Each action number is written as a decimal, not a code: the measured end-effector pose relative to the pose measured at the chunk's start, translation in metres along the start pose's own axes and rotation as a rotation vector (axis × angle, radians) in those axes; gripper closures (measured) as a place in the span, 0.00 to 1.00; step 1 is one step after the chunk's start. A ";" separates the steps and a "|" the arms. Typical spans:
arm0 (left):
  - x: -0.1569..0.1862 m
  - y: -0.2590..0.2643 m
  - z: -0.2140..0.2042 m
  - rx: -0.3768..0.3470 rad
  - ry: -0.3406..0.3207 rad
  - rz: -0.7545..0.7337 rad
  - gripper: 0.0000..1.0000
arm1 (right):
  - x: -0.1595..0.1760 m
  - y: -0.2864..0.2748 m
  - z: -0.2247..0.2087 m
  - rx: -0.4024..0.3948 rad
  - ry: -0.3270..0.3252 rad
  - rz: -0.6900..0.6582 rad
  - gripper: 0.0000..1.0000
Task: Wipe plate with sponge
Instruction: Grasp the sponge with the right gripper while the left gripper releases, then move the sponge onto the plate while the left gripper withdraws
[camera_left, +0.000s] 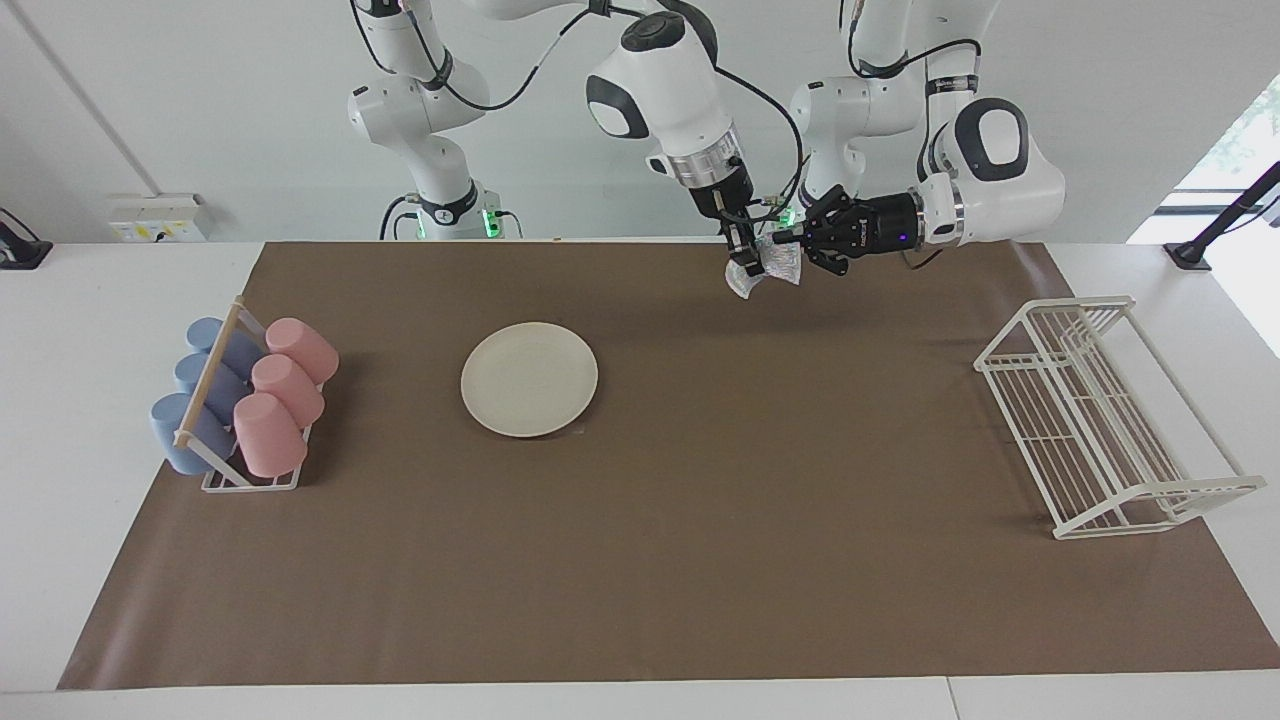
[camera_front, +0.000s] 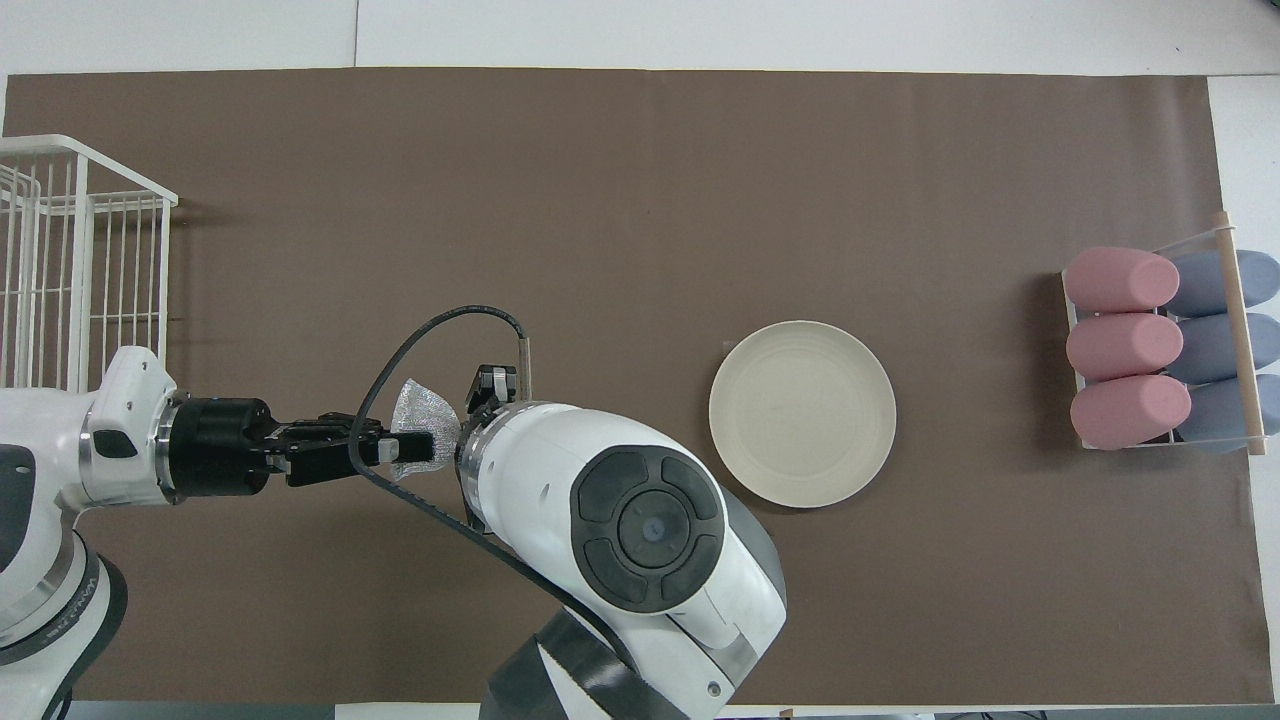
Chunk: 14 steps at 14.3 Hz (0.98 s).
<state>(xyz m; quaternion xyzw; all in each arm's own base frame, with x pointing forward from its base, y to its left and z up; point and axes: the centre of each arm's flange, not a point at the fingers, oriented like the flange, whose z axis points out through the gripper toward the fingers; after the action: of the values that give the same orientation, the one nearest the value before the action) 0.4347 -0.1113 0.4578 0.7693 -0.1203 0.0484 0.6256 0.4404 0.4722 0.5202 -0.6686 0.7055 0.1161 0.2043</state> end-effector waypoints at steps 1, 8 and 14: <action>0.001 0.002 -0.001 0.011 -0.010 -0.044 0.77 | 0.001 0.000 0.001 -0.001 0.003 -0.001 0.87; 0.007 0.013 -0.004 0.094 -0.069 -0.136 0.00 | 0.018 0.006 0.006 -0.060 0.158 -0.113 0.87; 0.003 0.007 -0.020 0.159 -0.084 -0.134 0.00 | 0.030 0.000 -0.002 -0.086 0.197 -0.140 0.87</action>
<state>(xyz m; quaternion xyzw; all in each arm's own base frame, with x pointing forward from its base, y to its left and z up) 0.4377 -0.0935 0.4696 0.8241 -0.0906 -0.0165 0.5589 0.4389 0.4444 0.5087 -0.7325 0.6682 0.0653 0.1126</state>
